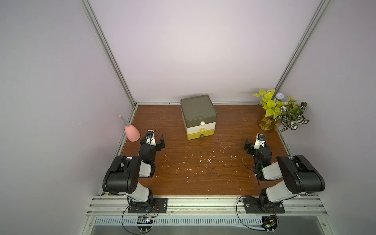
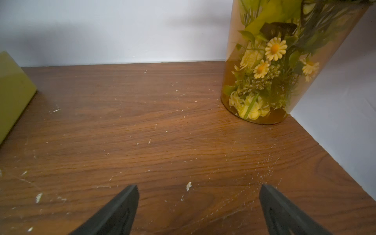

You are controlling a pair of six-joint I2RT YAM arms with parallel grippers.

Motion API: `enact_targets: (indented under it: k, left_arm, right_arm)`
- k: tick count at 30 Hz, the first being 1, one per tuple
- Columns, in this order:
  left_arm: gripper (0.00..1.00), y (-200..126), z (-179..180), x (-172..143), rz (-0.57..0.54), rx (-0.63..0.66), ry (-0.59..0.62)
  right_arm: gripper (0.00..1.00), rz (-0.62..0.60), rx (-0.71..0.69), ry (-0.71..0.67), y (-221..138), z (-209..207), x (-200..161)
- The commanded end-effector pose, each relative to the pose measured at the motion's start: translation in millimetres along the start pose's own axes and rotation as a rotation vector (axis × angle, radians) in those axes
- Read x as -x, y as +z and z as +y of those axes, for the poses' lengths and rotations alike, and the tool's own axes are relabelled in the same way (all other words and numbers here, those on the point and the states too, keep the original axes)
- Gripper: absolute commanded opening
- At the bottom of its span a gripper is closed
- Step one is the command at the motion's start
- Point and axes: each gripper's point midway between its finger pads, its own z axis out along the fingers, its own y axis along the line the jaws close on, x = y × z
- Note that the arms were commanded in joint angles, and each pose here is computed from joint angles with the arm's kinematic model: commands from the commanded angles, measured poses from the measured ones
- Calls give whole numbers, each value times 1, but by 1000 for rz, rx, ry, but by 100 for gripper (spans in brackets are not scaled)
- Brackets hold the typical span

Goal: Place the wired earphones into the drawer by color
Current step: Reset both arms

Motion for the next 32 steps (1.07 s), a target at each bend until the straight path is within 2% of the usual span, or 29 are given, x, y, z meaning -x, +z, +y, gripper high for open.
enact_targets:
  k: [1, 32]
  left_arm:
    - [99, 1, 2, 8, -28, -2, 4]
    - [99, 1, 0, 8, -28, -12, 8]
  right_arm:
    - [100, -130, -10, 24, 4, 3, 39]
    - [100, -139, -1, 9, 3, 7, 39]
